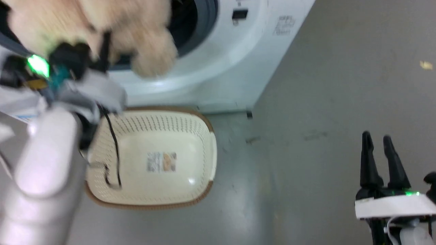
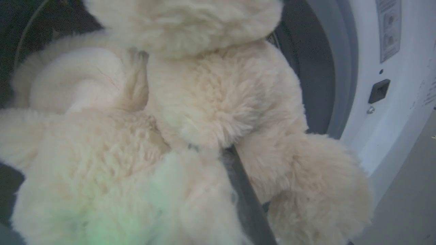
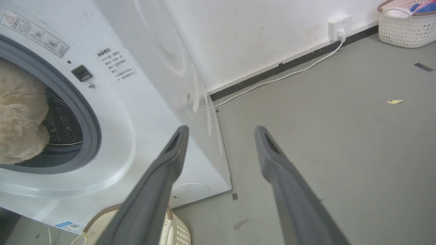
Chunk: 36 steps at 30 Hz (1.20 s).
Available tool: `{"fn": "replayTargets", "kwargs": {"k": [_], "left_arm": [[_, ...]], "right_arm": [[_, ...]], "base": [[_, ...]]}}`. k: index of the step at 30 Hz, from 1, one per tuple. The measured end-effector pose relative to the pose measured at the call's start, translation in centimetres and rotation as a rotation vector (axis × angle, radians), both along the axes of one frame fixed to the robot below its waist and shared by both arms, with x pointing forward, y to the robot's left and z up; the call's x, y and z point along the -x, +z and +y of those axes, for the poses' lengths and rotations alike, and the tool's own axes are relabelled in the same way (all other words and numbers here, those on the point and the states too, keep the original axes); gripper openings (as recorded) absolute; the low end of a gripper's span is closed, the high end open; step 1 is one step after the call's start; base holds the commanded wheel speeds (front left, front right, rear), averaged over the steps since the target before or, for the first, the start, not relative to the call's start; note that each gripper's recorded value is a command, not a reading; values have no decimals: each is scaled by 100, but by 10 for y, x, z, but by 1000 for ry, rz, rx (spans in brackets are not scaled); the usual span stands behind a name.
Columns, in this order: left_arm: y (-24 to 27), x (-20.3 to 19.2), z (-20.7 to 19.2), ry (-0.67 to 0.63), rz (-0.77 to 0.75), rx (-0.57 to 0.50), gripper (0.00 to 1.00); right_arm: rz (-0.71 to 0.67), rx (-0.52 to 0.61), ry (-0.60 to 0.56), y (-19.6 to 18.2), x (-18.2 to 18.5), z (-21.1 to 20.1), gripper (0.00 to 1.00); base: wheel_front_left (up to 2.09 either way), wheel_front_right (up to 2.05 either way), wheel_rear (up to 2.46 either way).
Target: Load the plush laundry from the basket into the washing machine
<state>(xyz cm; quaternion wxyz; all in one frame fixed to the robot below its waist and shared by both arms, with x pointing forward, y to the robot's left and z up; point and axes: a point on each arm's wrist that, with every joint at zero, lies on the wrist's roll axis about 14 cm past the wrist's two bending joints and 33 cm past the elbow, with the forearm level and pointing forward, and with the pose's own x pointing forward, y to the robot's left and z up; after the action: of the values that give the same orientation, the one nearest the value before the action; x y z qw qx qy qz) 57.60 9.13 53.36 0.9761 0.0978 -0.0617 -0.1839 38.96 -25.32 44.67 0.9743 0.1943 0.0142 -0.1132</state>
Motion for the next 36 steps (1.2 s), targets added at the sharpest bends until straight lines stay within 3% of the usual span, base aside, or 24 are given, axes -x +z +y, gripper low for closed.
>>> {"fn": "replayTargets", "kwargs": {"k": [5, 15, 20, 27, 28, 29, 36], "left_arm": [[-38, -69, 2, 25, 108, -65, 0], [-70, -156, -11, 41, 163, -123, 0], [-99, -183, -16, 65, 248, -145, 0], [-145, -188, -19, 75, 376, -162, 0], [-149, -188, -17, 80, 392, -161, 13], [-152, -187, -15, 84, 404, -164, 97], [-129, -182, -9, 90, 324, -134, 100]], "right_arm": [[70, -4, -28, -29, -15, -10, 100], [161, -1, -77, -65, -19, -28, 100], [199, -4, -103, -76, -13, -35, 100], [228, 4, -117, -83, -8, -40, 100], [225, 4, -115, -83, -9, -39, 100], [221, 3, -113, -82, -10, -39, 100], [180, 13, -108, -68, -15, -39, 100]], "base": [[0, 0, 0], [0, 0, 0], [0, 0, 0], [0, 0, 0], [0, 0, 0], [0, 0, 0], [0, 0, 0]]}}
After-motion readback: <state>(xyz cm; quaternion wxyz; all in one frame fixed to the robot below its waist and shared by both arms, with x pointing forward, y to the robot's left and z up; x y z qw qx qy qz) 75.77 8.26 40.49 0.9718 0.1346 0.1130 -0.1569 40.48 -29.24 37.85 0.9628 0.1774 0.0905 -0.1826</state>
